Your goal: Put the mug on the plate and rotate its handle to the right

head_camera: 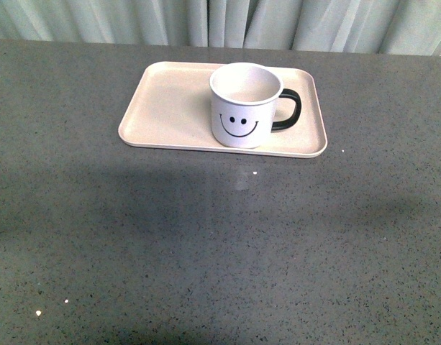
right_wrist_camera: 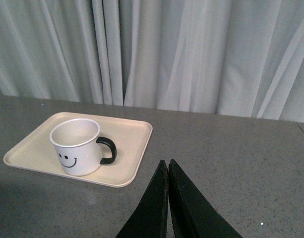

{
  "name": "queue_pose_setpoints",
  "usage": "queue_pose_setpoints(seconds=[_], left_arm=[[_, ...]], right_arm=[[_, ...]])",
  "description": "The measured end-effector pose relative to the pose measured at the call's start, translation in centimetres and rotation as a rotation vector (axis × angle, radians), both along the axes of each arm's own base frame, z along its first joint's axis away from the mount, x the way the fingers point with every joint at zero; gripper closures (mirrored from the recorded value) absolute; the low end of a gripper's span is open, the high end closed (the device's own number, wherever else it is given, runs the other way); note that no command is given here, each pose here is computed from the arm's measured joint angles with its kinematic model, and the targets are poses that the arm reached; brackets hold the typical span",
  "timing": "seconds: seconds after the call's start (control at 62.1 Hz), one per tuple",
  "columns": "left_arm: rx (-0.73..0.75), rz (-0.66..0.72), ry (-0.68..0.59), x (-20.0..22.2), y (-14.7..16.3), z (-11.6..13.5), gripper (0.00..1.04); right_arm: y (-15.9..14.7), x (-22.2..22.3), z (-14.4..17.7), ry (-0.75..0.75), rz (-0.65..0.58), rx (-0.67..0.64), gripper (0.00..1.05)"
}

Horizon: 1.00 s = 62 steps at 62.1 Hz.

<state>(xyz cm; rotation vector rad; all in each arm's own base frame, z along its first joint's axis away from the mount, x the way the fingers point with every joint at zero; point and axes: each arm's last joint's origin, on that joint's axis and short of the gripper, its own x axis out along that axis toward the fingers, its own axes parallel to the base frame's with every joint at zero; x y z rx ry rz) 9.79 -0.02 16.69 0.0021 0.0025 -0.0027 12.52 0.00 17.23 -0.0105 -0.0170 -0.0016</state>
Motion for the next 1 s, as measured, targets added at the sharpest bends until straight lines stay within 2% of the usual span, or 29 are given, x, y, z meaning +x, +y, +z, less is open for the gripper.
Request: queue_pose_setpoints(seconds=[0.708,0.805,0.998], left_arm=[[0.000,0.000,0.000,0.0,0.0,0.0,0.09],[0.000,0.000,0.000,0.0,0.0,0.0,0.09],[0.000,0.000,0.000,0.0,0.0,0.0,0.09]], right_arm=[[0.0,-1.7,0.0,-0.003,0.000,0.000,1.03],[0.0,-2.4,-0.4,0.032,0.002,0.000,1.03],[0.0,-2.8,-0.3,0.002,0.000,0.000,1.03]])
